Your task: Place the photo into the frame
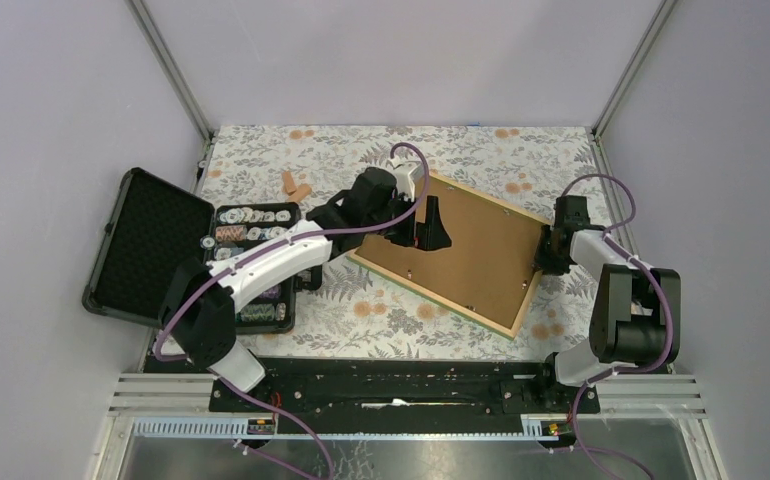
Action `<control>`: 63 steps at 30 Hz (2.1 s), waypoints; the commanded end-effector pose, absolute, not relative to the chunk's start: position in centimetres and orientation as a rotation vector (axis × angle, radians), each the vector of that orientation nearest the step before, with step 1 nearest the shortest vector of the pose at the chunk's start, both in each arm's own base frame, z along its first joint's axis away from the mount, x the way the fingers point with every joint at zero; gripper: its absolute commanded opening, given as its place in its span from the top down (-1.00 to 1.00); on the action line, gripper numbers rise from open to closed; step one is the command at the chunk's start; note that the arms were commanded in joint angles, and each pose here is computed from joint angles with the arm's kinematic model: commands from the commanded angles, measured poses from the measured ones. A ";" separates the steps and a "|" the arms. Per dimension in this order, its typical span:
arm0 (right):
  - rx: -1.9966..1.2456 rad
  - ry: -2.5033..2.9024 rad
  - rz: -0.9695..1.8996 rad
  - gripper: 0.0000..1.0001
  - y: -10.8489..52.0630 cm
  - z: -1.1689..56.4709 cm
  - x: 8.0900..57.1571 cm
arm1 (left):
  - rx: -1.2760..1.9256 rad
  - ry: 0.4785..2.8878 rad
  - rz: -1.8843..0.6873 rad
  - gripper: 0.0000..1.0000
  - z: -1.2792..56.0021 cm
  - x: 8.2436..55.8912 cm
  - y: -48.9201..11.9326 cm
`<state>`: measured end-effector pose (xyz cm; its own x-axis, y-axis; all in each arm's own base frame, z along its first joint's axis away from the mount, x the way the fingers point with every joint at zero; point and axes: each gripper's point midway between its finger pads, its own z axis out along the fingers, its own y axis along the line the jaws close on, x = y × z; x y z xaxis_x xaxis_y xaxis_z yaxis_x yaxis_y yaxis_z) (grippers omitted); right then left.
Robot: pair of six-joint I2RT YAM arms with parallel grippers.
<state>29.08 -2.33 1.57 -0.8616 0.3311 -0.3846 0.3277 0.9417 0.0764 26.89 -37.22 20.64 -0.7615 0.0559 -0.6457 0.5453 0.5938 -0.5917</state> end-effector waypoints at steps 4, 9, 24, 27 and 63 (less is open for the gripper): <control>0.186 2.752 0.133 0.43 0.9 0.9 29.6 | 0.284 2.269 -1.031 -0.98 19.2 33.9 -33.2; 0.184 2.776 0.154 0.38 1.6 0.5 29.4 | 0.029 2.371 -0.911 -0.97 14.4 40.4 -26.5; 0.451 2.799 0.339 -0.33 4.1 0.8 29.7 | -0.143 2.645 -0.834 -0.97 3.5 40.6 -24.1; 0.444 2.833 0.467 -0.41 5.7 0.8 29.8 | -0.223 2.644 -0.950 -0.97 4.7 38.2 -24.6; 0.589 2.720 0.542 -0.99 6.7 4.0 28.8 | -0.262 2.580 -1.232 -0.97 7.6 33.7 -23.0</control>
<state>24.09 3.95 2.56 -0.8555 0.4916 -0.1626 0.4456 0.8590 0.2523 33.89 -21.90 5.31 -0.9491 -0.2799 -0.1446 -0.0928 0.6872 -0.7205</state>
